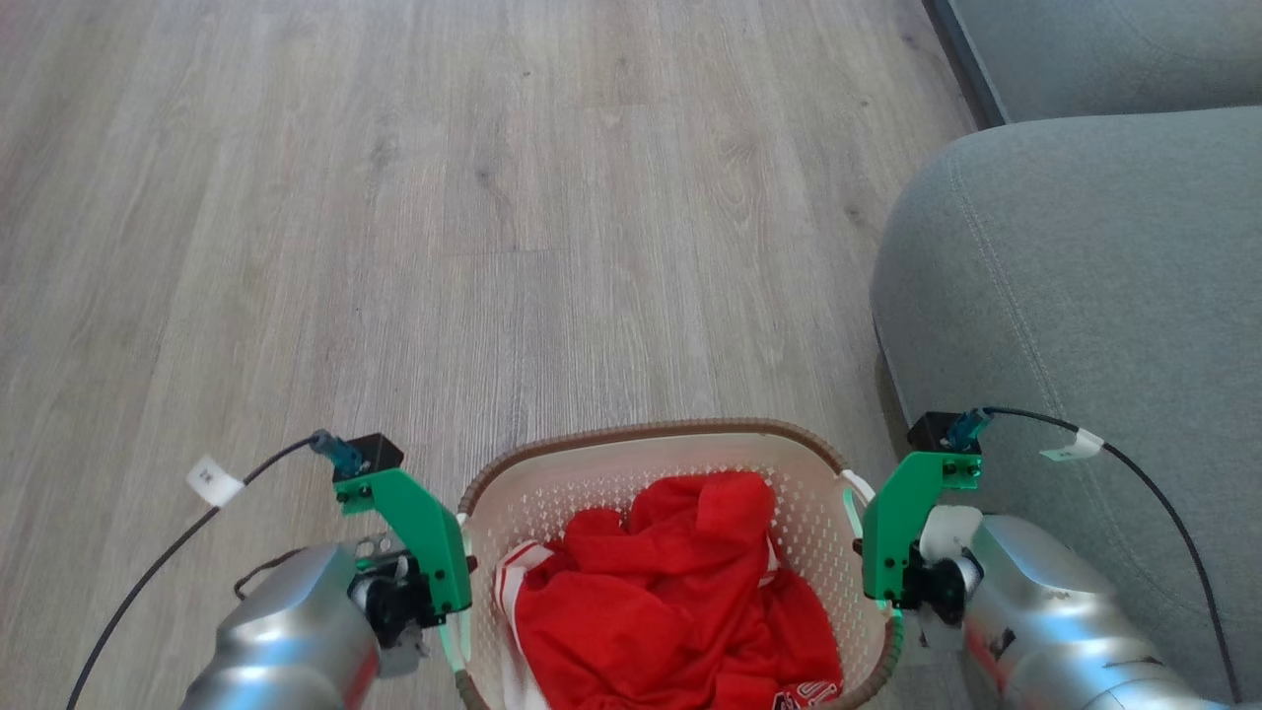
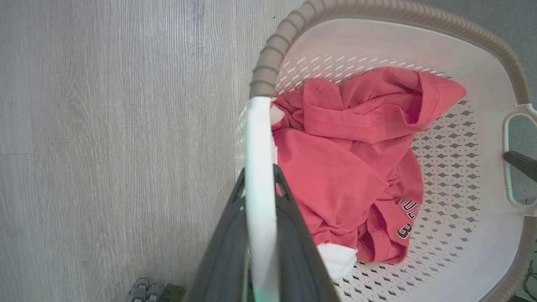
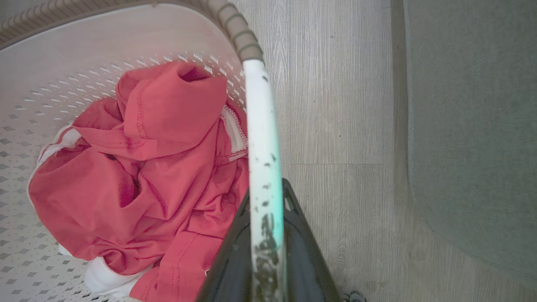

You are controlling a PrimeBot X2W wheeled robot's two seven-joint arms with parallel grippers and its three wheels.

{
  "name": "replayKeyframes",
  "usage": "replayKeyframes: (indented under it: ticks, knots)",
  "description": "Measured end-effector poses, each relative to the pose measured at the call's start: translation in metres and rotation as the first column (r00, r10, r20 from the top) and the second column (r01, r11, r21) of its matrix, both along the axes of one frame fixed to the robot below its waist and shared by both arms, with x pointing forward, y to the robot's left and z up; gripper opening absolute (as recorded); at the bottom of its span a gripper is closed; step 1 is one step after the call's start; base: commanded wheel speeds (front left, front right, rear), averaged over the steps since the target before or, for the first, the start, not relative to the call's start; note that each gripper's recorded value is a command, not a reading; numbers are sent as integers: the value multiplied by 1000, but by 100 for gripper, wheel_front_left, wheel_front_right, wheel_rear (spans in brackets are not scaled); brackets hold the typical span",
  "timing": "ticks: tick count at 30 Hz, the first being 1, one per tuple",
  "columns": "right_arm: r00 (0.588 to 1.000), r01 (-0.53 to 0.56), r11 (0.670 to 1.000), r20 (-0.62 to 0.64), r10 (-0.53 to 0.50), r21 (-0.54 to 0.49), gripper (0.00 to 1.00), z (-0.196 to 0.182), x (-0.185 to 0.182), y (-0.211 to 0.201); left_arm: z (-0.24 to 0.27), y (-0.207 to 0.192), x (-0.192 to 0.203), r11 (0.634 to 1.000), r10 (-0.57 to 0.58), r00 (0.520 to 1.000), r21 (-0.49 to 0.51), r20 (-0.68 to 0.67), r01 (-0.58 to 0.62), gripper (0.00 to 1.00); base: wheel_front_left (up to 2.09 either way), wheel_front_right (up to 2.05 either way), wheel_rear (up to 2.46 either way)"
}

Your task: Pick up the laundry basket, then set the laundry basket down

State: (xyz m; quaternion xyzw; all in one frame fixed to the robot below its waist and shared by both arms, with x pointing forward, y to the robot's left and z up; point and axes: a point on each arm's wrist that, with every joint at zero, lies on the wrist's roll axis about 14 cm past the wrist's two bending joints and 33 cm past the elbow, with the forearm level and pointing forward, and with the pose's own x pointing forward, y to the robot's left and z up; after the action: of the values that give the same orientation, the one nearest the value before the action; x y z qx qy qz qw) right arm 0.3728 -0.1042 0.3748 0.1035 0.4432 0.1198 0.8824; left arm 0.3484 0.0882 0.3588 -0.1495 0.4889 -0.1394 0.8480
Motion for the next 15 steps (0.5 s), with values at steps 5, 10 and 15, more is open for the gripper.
replayKeyframes:
  ticks: [5, 10, 15]
  knots:
    - [1000, 2, 1000, 1, -2, 3, 0, 0, 0, 0, 0, 0, 0, 1000, 1, 1000, 0, 0, -1, 0, 0, 0, 0]
    - [1000, 0, 1000, 1, 0, -1, 0, 0, 1, 0, 0, 0, 0, 1000, 3, 1000, -1, 2, -3, 0, 0, 0, 0]
    - [1000, 3, 1000, 5, -3, 2, 0, 0, 1, 0, 0, 0, 1, 1000, 5, 1000, -2, 6, -5, 0, 0, 0, 0]
